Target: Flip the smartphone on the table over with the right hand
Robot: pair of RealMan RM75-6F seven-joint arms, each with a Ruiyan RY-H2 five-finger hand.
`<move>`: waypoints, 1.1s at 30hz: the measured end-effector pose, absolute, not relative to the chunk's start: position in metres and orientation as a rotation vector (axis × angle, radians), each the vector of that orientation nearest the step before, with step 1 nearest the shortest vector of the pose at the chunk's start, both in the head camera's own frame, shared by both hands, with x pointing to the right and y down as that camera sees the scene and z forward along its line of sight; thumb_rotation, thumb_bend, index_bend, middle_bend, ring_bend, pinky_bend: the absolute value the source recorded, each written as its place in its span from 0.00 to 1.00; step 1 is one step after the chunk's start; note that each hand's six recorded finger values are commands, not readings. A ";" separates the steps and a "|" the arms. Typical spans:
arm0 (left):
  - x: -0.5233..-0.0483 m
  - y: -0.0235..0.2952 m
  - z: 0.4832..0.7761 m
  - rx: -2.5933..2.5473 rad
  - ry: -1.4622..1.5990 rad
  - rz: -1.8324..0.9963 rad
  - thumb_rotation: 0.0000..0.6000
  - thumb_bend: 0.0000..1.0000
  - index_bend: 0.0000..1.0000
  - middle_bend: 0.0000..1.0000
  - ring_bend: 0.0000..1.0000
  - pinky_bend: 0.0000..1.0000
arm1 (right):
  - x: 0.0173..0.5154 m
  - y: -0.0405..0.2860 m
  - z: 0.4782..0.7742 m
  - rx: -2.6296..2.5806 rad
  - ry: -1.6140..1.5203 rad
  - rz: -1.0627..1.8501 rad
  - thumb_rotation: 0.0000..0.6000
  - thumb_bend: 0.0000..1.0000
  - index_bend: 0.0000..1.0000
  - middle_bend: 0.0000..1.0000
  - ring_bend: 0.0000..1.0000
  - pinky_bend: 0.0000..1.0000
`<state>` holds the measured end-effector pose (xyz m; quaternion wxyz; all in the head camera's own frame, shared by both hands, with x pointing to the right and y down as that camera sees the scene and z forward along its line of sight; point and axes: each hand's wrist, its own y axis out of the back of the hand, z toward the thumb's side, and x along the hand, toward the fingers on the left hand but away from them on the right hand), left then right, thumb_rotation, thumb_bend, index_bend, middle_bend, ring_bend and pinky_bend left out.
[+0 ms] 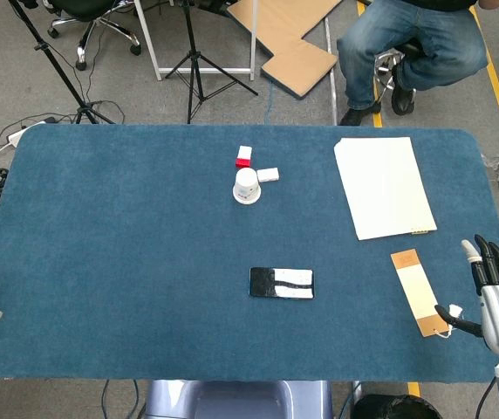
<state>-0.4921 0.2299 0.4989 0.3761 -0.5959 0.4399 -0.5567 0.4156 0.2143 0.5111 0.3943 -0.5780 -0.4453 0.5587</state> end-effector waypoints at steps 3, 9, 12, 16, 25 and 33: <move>-0.492 0.230 0.499 -1.523 1.126 -1.425 1.00 0.00 0.00 0.00 0.00 0.00 | 0.415 0.215 0.512 -1.469 -1.124 1.420 1.00 0.00 0.04 0.00 0.00 0.00; -0.492 0.229 0.499 -1.524 1.132 -1.427 1.00 0.00 0.00 0.00 0.00 0.00 | 0.411 0.216 0.520 -1.498 -1.099 1.432 1.00 0.00 0.04 0.00 0.00 0.00; -0.492 0.228 0.499 -1.517 1.132 -1.432 1.00 0.00 0.00 0.00 0.00 0.00 | 0.402 0.214 0.530 -1.539 -1.055 1.433 1.00 0.00 0.04 0.00 0.00 0.00; -0.493 0.224 0.505 -1.511 1.123 -1.458 1.00 0.00 0.00 0.00 0.00 0.00 | 0.378 0.207 0.547 -1.621 -0.945 1.412 1.00 0.00 0.04 0.00 0.00 0.00; -0.500 0.214 0.514 -1.482 1.127 -1.517 1.00 0.00 0.00 0.00 0.00 0.00 | 0.274 0.174 0.599 -1.845 -0.553 1.279 1.00 0.00 0.04 0.00 0.00 0.00; -0.508 0.213 0.521 -1.469 1.126 -1.561 1.00 0.00 0.00 0.00 0.00 0.00 | 0.193 0.155 0.640 -1.915 -0.387 1.261 1.00 0.00 0.08 0.02 0.00 0.00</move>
